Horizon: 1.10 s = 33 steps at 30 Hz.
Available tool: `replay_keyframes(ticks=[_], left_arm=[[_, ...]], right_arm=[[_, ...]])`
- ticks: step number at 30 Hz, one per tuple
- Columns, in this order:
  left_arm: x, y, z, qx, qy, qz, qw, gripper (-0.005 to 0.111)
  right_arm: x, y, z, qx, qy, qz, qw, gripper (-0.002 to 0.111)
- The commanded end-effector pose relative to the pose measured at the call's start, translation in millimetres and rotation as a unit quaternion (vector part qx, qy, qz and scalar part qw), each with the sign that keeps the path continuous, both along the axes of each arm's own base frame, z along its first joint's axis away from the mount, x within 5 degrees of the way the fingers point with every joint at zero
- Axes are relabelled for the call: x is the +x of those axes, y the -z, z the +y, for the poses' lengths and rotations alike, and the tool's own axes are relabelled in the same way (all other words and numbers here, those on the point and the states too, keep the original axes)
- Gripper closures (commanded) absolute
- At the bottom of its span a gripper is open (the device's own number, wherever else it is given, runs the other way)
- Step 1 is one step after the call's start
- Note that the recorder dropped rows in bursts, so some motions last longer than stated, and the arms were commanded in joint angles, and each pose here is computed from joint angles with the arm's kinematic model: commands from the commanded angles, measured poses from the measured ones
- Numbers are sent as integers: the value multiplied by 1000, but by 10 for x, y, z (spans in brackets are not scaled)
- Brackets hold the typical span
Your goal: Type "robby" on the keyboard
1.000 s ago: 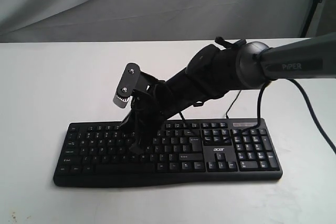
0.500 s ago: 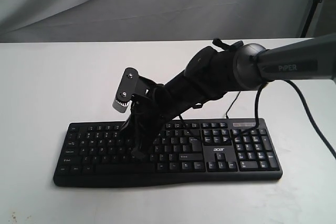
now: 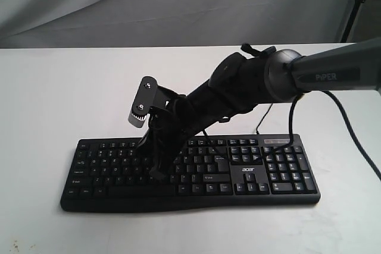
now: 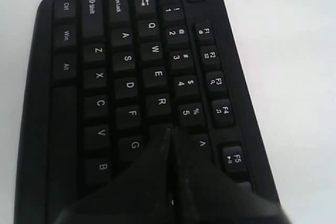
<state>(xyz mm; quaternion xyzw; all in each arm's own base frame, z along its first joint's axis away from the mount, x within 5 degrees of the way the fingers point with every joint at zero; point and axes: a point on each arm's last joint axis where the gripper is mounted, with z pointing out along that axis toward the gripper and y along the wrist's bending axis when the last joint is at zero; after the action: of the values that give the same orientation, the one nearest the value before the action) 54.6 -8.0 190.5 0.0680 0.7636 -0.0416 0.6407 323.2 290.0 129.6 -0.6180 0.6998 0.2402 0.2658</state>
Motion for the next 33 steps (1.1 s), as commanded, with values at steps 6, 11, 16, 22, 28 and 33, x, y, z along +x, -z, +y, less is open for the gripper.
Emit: replay_keyframes(ticks=[6,11,16,22,28,33], left_arm=[[-1,8,-3,1,3,-2,1000,107],[-1,8,-3,1,3,-2,1000,107],[-1,8,-3,1,3,-2,1000,107],[-1,8,-3,1,3,-2,1000,107],[-1,8,-3,1,3,-2,1000,107],[-1,8,-3,1,3,-2,1000,107]], right_arm=[[60,-15,-9,-3,18,-18,1000,108],[31,72,-2,-5,8,4,1000,108],[33,170,9,-4,8,12,1000,108],[-8,154,17,2,-6,28,1000,108],[16,137,13,1,3,17,1000,108],[23,-372,-7,31,11,-41,999,108]])
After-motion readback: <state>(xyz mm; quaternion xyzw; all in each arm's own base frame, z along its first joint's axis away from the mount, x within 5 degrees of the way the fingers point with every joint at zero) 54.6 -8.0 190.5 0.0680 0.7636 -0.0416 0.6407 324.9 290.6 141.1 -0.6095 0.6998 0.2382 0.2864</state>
